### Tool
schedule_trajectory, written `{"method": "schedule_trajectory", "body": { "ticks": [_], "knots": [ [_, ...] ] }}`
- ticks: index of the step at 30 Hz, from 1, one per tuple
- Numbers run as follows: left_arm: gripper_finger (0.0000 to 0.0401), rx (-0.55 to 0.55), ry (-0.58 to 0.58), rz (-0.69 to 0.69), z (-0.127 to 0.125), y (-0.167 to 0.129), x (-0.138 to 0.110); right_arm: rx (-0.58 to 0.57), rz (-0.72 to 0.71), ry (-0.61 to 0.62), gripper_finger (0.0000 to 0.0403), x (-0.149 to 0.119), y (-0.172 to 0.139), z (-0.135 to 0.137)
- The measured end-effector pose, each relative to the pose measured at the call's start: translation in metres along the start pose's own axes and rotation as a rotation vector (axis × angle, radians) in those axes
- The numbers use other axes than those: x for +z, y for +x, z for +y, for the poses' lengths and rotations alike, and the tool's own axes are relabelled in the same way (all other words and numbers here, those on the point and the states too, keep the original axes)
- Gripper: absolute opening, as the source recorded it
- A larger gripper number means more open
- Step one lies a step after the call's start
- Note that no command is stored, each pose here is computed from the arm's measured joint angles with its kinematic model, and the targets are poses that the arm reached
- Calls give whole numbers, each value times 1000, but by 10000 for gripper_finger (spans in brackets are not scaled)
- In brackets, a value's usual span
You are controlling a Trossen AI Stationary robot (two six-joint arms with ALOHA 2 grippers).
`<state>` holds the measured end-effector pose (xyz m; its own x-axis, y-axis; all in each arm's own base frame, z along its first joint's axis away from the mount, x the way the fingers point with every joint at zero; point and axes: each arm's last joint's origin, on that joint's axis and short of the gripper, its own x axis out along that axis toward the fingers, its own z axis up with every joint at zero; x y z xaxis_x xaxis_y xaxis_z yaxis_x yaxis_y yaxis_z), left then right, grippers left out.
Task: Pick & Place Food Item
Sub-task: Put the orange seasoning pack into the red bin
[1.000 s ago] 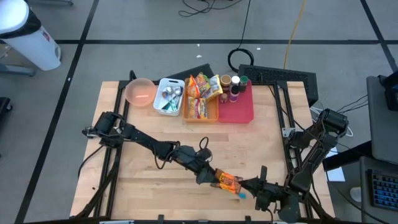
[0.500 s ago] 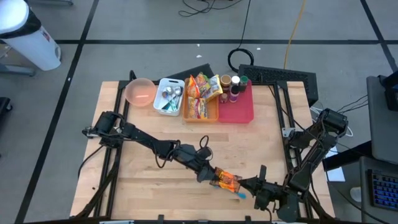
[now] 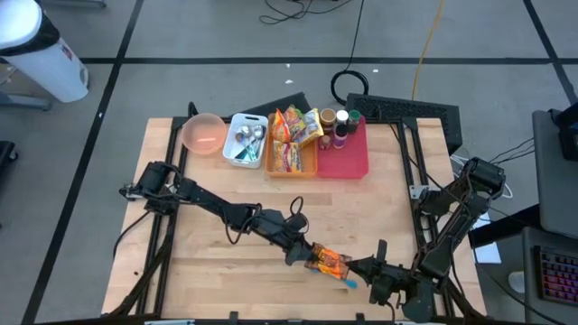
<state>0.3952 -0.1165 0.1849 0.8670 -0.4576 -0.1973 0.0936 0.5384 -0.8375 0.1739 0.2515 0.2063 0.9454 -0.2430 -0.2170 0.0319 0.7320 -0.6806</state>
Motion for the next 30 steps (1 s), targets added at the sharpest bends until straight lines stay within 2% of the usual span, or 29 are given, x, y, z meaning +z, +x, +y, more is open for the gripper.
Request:
{"method": "schedule_trajectory", "body": {
  "ticks": [13, 23, 30],
  "knots": [
    [82, 4, 36, -5, 1, 0, 2, 4, -1, 4, 0, 0, 0, 0],
    [11, 4, 56, -5, 1, 0, 2, 4, 0, 4, 0, 0, 0, 0],
    [10, 5, 73, -4, 1, 0, 2, 26, -2, 4, 0, 0, 0, 1]
  ]
}}
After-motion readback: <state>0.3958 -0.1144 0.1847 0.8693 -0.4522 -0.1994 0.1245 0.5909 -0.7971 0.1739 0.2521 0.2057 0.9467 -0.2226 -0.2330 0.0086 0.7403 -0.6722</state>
